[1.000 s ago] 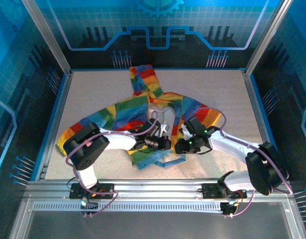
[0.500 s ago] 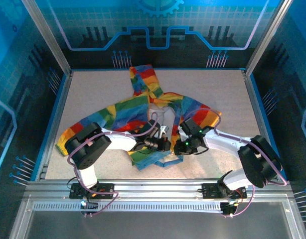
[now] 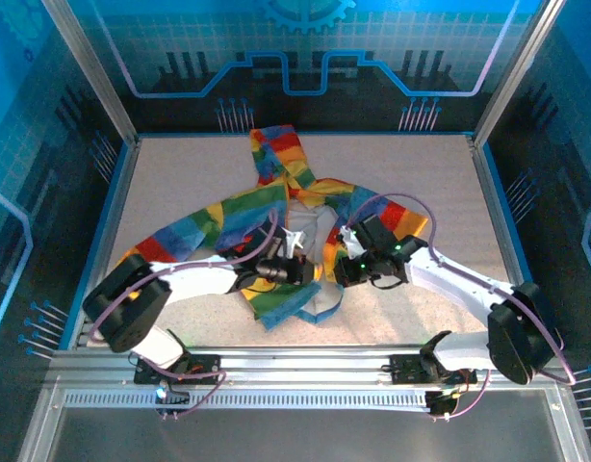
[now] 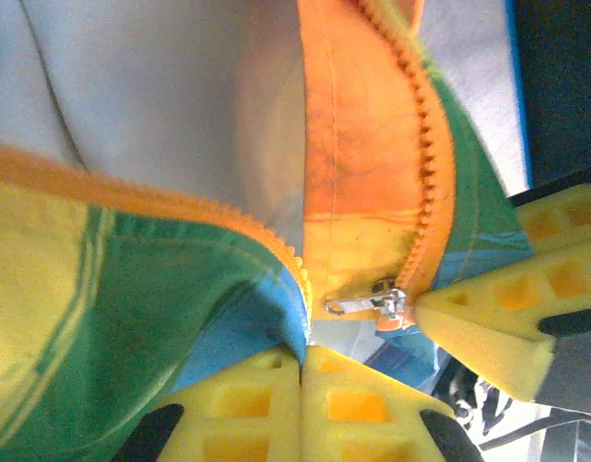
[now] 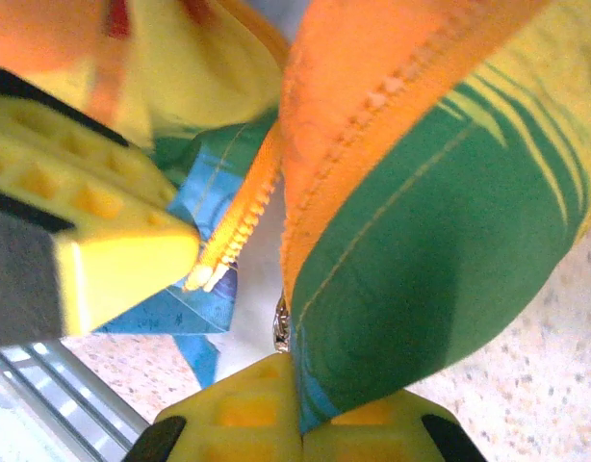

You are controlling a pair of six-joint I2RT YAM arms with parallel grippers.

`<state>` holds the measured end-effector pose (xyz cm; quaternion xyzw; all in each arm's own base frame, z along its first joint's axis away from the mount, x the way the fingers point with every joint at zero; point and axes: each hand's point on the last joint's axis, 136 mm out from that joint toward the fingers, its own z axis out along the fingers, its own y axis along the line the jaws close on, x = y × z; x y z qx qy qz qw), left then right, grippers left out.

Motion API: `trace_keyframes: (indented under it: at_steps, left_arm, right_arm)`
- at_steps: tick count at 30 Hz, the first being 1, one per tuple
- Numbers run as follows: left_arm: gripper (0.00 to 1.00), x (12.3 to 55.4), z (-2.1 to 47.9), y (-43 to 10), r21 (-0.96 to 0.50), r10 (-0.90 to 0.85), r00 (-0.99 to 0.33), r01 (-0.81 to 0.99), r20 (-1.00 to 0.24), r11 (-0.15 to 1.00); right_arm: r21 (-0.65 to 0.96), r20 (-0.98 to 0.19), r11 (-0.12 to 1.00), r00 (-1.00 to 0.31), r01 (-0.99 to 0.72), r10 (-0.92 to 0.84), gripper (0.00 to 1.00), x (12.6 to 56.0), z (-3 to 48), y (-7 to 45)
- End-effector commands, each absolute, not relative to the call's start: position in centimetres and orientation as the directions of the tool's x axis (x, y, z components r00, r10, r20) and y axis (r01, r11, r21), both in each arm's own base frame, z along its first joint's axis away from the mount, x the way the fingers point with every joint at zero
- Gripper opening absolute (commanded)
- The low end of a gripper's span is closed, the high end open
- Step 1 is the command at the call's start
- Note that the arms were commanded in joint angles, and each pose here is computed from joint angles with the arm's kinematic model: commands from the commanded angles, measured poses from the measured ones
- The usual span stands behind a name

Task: Zip up the jacket

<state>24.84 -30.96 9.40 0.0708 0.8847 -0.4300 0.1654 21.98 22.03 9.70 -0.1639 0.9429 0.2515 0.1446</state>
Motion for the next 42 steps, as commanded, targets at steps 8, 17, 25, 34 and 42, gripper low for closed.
trace_keyframes:
  at_steps: [8,17,25,34,42]
  left_arm:
    - [0.00,24.3,16.9,-24.7,-0.650,-0.025,-0.826,0.425,-0.563,0.630]
    - [0.00,24.0,21.2,-22.6,-0.520,-0.077,-0.615,0.586,-0.785,0.621]
    - [0.00,24.2,22.5,-22.5,-0.472,-0.142,-0.491,0.655,-0.859,0.590]
    - [0.00,24.0,22.3,-22.9,-0.409,-0.051,-0.469,0.705,-0.881,0.579]
    - [0.00,21.8,22.1,-23.5,-0.421,0.025,-0.503,0.749,-0.864,0.512]
  right_arm:
    - [0.246,-0.727,0.601,-0.554,-0.761,-0.405,0.00,23.3,17.4,27.2]
    - [0.218,-0.872,0.462,-0.384,-0.859,-0.302,0.00,23.9,20.9,30.3]
    - [0.299,-0.867,0.373,-0.414,-0.878,-0.278,0.00,22.9,21.3,31.5]
    - [0.315,-0.864,0.374,-0.426,-0.872,-0.267,0.00,22.8,21.3,31.2]
    - [0.295,-0.855,0.444,-0.441,-0.846,-0.272,0.00,24.2,20.8,30.9]
